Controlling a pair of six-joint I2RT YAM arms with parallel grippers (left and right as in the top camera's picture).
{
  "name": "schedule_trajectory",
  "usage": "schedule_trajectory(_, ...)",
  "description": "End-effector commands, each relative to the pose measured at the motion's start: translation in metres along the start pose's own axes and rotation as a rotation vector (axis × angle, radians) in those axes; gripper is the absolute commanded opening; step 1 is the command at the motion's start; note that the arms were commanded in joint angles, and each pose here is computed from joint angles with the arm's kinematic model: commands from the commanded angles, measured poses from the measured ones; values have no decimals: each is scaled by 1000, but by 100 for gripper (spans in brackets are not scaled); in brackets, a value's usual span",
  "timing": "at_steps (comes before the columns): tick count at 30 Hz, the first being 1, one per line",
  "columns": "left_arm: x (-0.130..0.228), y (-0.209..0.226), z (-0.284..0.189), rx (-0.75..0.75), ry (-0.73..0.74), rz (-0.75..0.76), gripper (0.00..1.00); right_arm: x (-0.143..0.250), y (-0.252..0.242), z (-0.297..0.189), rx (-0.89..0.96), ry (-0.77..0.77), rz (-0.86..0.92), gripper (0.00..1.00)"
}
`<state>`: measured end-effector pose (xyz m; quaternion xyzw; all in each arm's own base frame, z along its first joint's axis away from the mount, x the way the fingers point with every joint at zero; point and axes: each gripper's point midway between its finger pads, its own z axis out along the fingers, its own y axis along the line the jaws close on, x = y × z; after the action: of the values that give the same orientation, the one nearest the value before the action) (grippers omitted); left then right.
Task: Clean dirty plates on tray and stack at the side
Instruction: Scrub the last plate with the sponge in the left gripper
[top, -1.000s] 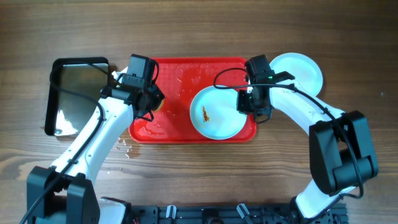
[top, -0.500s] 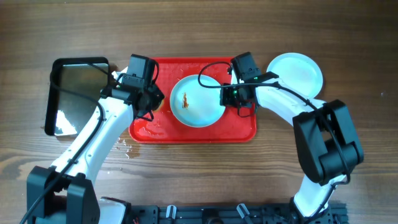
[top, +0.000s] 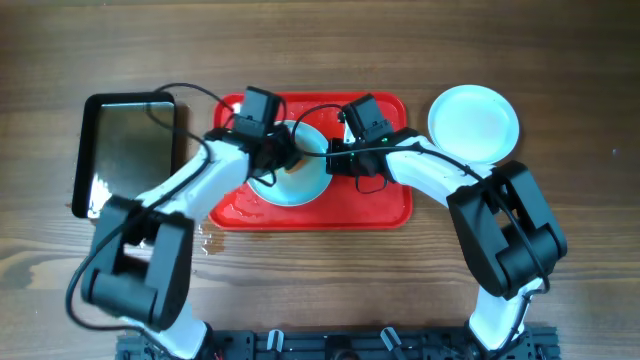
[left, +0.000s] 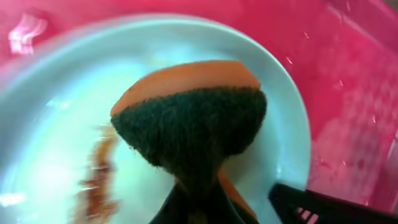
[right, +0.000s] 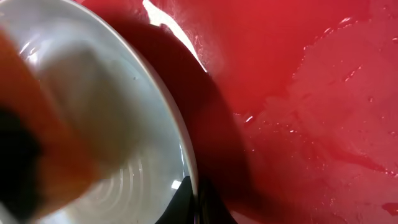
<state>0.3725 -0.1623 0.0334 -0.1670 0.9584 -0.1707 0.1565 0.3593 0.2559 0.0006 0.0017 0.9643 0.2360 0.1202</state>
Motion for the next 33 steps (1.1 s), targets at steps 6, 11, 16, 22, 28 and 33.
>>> schedule_trajectory(6, 31, -5, 32, -69, 40, 115, 5, 26, -52, 12, 217, 66, 34, 4)
schedule_trajectory(11, 38, 58, 39, -363, 52, 177, 7, 20, -59, -2, 313, 84, 10, 4)
schedule_trajectory(16, 19, 110, 20, -568, 15, 148, 4, 24, -61, -4, 323, 104, -6, 5)
schedule_trajectory(22, -20, 138, -4, -641, -49, 69, 4, 24, -63, -4, 331, 102, -6, 4)
schedule_trajectory(28, -68, 61, -86, -416, -231, 72, 4, 25, -63, -4, 331, 102, 3, 4)
schedule_trajectory(33, -15, 17, -67, -108, 36, 57, 4, 26, -60, -3, 315, 111, 4, 4)
